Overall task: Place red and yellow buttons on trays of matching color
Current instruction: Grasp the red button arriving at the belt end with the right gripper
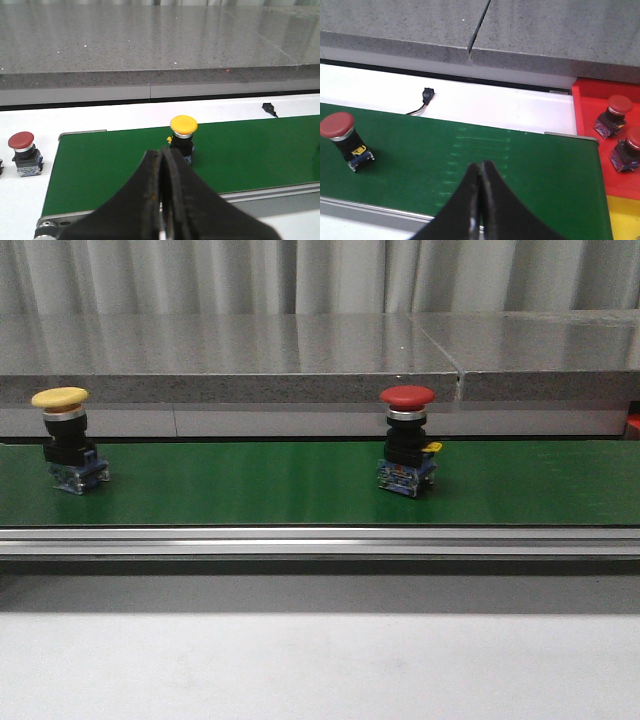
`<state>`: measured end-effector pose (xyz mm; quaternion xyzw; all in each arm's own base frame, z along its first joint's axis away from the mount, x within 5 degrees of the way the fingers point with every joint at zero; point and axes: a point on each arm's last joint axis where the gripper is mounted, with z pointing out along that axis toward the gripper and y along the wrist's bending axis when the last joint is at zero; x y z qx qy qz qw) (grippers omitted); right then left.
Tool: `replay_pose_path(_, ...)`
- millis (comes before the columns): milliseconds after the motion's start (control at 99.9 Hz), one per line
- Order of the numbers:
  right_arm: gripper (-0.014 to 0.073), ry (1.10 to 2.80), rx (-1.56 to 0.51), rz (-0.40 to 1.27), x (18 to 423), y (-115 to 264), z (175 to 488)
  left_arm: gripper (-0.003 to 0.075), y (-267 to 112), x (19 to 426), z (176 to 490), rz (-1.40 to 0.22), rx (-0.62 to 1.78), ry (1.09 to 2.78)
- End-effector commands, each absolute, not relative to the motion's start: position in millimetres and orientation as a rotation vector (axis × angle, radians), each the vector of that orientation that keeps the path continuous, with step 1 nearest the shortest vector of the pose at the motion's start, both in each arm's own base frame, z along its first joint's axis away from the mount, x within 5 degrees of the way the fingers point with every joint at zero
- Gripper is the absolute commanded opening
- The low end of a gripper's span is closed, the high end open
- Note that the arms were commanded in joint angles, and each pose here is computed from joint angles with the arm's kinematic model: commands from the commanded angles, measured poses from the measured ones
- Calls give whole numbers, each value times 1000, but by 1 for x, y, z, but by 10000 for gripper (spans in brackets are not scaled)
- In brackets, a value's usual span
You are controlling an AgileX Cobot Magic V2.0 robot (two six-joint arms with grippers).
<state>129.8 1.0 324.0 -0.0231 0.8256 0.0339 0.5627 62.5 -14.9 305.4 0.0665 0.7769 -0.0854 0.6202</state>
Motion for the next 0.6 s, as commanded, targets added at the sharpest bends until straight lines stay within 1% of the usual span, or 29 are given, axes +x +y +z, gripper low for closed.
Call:
replay_pose_path(0,60,1875,-45,63,130,0,337,-19,-15,63,321,-217,141,1691)
replay_pose_path(20,87,1880,-46,66,130,0,336,-19,-15,63,321,-217,141,1691)
replay_pose_path(60,189,1891,-51,71,130,1,335,-19,-15,63,321,-217,141,1691)
replay_pose_path(70,227,1892,-52,72,130,1,335,-19,-15,63,321,-217,141,1691)
replay_pose_path(90,268,1897,-54,74,129,1,335,-19,-15,63,321,-217,141,1691)
replay_pose_path(140,435,1906,-57,79,129,1,334,-19,-15,63,321,-217,141,1691)
replay_pose_path(160,475,1909,-59,80,129,2,334,-19,-15,63,321,-217,141,1691)
replay_pose_path(190,566,1913,-61,83,129,2,333,-19,-15,63,321,-217,141,1691)
replay_pose_path(210,611,1916,-60,88,129,2,333,-19,-15,63,321,-217,141,1691)
replay_pose_path(250,673,1920,-52,110,129,3,333,-19,-15,63,321,-217,141,1691)
replay_pose_path(360,634,1925,-21,191,128,7,333,-19,-15,63,321,-217,141,1691)
replay_pose_path(471,634,1956,-39,224,132,9,335,-19,-15,63,321,-217,141,1691)
replay_pose_path(591,634,2027,-112,231,145,10,337,-19,-15,63,321,-217,141,1691)
